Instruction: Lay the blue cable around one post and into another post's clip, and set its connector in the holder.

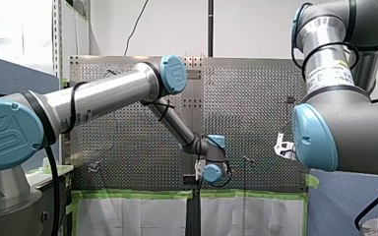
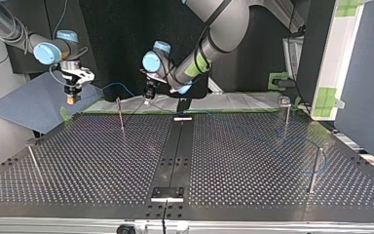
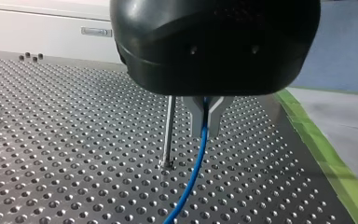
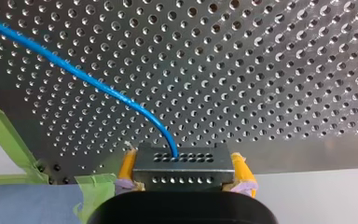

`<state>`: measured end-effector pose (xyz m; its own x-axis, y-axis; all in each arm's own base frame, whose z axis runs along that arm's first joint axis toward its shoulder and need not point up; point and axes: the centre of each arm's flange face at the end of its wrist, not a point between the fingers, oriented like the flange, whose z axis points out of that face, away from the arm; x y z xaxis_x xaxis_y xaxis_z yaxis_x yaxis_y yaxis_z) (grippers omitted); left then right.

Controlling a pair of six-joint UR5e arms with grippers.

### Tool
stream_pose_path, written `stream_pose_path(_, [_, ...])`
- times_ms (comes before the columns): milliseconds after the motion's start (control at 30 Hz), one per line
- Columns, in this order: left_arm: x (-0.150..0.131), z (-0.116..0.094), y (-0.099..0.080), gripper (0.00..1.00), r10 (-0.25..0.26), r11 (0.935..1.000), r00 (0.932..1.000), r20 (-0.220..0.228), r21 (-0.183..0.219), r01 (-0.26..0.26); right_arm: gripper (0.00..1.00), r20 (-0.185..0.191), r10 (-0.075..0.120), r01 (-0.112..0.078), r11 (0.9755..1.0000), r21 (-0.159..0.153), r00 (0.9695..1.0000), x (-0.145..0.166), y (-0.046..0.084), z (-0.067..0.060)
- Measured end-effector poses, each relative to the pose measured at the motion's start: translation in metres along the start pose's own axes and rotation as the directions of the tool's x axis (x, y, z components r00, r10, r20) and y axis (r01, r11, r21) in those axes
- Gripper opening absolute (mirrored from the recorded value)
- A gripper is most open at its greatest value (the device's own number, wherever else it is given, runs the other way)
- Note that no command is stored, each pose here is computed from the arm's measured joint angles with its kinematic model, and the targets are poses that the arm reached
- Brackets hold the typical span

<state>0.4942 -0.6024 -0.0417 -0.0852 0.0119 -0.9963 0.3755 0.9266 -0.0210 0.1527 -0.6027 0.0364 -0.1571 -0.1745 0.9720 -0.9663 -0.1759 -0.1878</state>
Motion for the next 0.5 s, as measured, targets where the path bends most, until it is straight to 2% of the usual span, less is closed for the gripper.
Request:
stream_pose_path(300, [-0.001,0.001,0.001,0.01,0.000,1.0000,1.0000,-0.002,-0.003,0.000,0.02,-0.020,0.020,-0.020,0.9998,-0.005,0.9996,0.004,0.011,0.005])
stream_pose_path(500, [-0.003,0.005,0.006,0.01,0.000,0.9999,1.0000,-0.004,-0.011,0.000,0.02,-0.024,0.026,-0.026,0.9997,-0.005,0.9994,0.008,0.014,0.011])
